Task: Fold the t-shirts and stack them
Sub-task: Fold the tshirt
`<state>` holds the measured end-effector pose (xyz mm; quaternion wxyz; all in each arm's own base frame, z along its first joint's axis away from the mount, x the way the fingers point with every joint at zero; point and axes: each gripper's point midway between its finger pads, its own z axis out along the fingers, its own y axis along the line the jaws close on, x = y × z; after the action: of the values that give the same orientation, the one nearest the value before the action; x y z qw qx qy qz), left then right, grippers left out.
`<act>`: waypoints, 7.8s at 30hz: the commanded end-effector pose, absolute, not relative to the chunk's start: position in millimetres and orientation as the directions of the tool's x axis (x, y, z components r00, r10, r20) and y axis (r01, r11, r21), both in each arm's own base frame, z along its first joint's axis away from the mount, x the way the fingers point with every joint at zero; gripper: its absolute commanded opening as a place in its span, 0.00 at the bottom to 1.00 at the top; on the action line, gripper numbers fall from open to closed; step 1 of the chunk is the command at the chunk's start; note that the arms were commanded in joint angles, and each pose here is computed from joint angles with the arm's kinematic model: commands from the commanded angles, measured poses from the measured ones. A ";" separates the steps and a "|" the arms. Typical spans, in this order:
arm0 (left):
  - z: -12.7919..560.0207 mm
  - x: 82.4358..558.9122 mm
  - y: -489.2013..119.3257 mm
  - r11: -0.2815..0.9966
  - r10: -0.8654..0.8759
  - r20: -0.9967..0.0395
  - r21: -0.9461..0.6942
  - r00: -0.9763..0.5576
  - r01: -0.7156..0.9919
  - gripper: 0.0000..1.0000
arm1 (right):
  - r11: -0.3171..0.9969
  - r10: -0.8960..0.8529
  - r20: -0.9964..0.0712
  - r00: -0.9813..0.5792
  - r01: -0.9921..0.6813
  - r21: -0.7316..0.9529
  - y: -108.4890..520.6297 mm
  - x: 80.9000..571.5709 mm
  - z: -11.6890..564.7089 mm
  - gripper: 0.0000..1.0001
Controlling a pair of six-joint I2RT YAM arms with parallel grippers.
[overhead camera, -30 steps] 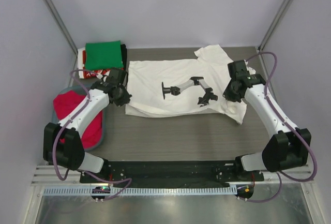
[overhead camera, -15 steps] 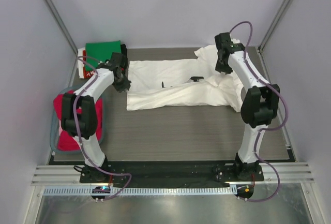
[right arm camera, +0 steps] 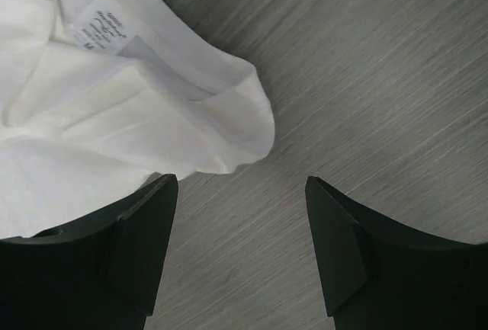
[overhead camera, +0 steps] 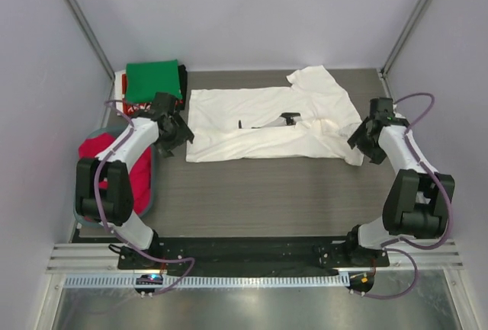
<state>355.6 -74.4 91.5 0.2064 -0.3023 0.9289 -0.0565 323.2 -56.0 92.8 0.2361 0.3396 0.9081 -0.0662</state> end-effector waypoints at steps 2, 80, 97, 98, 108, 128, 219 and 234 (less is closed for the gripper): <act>80.9 345.2 -78.2 0.802 -0.597 -0.347 -0.272 -0.723 -0.531 0.74 | 0.717 0.677 -0.433 -0.595 0.666 0.207 -49.8 331.6 73.9 0.72; 31.6 359.3 -98.7 0.814 -0.580 -0.328 -0.261 -0.746 -0.518 0.07 | 0.658 0.745 -0.441 -0.500 0.659 0.364 -75.4 405.1 50.1 0.01; 152.8 338.6 -86.2 0.793 -0.609 -0.451 -0.360 -0.652 -0.492 0.00 | 0.632 0.755 -0.501 -0.423 0.676 0.380 -71.6 321.2 148.7 0.01; 148.5 328.2 -85.1 0.786 -0.618 -0.443 -0.366 -0.650 -0.498 0.00 | 0.614 0.769 -0.484 -0.418 0.695 0.374 -71.8 309.6 137.7 0.01; 62.7 239.9 -70.8 0.755 -0.656 -0.316 -0.277 -0.685 -0.595 0.09 | 0.373 0.917 -0.253 -0.309 0.888 0.268 -75.2 215.5 33.7 0.01; 148.7 234.7 -57.9 0.887 -0.462 -0.494 -0.266 -0.737 -0.377 0.66 | 0.695 0.712 -0.557 -0.427 0.540 0.474 -46.4 333.6 178.5 0.85; 19.7 508.1 -80.6 0.929 -0.315 -0.445 0.036 -0.838 -0.368 0.53 | 0.974 0.224 -0.583 -0.781 0.157 0.164 83.8 505.1 113.2 0.01; 8.1 522.1 -90.5 0.935 -0.328 -0.444 -0.026 -0.834 -0.354 0.16 | 0.973 0.228 -0.571 -0.789 0.161 0.167 83.9 502.9 107.9 0.01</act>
<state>515.8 -92.7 24.1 0.2313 -0.1753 0.9565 0.0311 495.1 81.2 80.4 0.2737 0.0989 0.9559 0.0398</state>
